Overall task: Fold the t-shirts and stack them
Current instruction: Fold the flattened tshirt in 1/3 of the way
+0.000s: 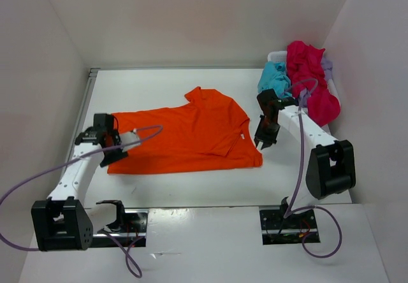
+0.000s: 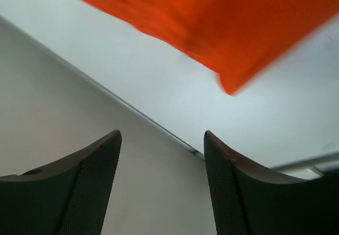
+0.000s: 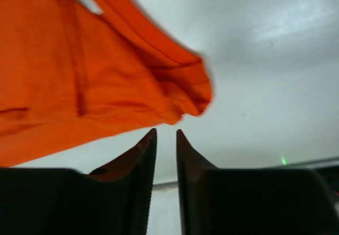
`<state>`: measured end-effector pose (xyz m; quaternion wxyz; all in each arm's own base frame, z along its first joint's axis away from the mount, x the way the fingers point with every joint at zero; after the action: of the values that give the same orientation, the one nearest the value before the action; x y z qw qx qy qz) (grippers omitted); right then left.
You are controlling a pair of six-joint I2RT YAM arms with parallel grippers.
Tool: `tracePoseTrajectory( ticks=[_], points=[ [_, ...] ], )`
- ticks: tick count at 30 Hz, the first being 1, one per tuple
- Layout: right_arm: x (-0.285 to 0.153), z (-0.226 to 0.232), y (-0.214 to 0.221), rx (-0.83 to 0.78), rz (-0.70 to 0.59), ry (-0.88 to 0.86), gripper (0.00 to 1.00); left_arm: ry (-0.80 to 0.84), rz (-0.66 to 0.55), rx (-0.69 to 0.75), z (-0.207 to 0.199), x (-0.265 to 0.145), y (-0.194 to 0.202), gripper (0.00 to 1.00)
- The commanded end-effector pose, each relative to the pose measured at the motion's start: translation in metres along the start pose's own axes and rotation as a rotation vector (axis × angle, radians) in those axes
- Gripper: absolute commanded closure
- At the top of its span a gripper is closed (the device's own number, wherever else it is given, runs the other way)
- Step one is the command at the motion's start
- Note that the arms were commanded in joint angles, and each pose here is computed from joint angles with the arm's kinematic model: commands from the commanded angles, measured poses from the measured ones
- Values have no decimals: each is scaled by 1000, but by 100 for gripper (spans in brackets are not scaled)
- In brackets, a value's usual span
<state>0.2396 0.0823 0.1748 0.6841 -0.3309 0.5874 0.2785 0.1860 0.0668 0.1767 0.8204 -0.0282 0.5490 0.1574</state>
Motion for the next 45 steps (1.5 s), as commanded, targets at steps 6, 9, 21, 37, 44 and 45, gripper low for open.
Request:
tracePoseTrajectory(
  ticks=[6,9,21,37,44,45],
  points=[
    [16,60,-9,-53,-5,-207,96,-240,-552,5,100,-55,-116,27],
    [39,52,1,-18,36,-190,100,-214,-662,180,100,-60,-190,23],
    [55,22,-11,209,-18,-264,100,27,-1045,466,10,-55,-392,38],
    [68,2,-12,223,2,-267,100,182,-1023,628,-39,-26,-418,58],
    [68,-1,-8,213,10,-273,100,152,-996,620,-38,-16,-422,68],
    [68,-1,-8,213,10,-273,100,152,-996,620,-38,-16,-423,70]
  ],
)
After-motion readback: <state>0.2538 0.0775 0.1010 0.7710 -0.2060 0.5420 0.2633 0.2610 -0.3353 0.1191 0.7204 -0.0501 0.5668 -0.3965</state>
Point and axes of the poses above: each gripper's point midway between its finger pads, its own x axis out along the fingers, its own z axis along the line the jaws close on, y = z × x, the point moved 9 cm from there along -x, back along the fingers, and after that the axes turned 14 degrees about x, right-handed, at the moved point
